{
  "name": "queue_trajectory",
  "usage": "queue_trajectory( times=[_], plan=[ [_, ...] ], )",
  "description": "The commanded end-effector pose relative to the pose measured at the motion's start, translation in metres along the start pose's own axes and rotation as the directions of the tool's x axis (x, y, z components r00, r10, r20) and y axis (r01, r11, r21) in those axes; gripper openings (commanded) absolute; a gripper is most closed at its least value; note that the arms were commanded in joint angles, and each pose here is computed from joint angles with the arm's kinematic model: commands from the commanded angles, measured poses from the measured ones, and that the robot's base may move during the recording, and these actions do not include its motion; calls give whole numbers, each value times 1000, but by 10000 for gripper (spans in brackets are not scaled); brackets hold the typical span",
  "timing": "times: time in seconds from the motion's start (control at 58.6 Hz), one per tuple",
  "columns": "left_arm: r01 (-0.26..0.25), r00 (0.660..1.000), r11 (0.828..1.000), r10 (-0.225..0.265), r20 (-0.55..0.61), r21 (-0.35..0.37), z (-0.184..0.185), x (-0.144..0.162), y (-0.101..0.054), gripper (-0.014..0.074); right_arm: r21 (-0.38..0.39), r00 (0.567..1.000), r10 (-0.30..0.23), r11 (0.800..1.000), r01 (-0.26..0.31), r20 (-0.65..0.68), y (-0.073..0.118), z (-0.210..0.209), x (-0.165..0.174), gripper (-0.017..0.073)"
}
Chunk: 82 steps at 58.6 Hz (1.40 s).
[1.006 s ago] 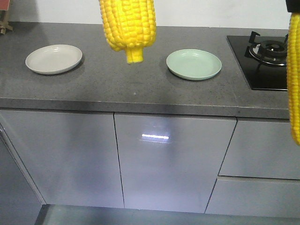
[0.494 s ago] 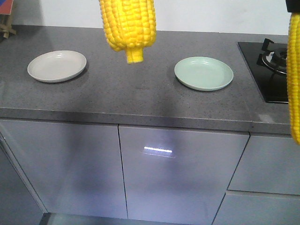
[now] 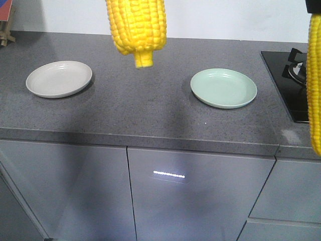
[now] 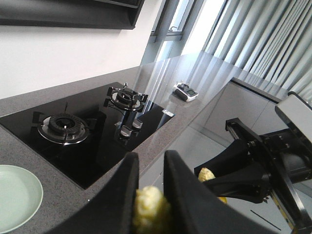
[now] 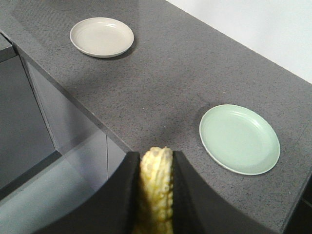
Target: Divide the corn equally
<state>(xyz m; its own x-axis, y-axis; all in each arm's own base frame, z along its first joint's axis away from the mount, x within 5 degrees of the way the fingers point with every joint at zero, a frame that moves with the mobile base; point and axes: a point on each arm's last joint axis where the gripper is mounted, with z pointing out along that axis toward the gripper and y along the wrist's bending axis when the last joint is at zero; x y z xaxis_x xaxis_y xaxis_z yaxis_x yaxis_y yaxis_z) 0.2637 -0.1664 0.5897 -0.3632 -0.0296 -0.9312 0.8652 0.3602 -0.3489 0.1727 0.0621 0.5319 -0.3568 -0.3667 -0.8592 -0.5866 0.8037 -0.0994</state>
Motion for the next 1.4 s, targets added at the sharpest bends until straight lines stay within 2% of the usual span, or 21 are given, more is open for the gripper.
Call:
queue_trajectory(
  times=[0.0,1.381],
  plan=[
    [-29,997,998,25,74,51,-18,-10,-27,-6,28,996,-11,1000,8,91,0,-9,-8,-6],
    [-29,997,998,25,74,51,-18,-10,-27,-6,28,996,-11,1000,8,91,0,-9,-8,-6]
  ],
)
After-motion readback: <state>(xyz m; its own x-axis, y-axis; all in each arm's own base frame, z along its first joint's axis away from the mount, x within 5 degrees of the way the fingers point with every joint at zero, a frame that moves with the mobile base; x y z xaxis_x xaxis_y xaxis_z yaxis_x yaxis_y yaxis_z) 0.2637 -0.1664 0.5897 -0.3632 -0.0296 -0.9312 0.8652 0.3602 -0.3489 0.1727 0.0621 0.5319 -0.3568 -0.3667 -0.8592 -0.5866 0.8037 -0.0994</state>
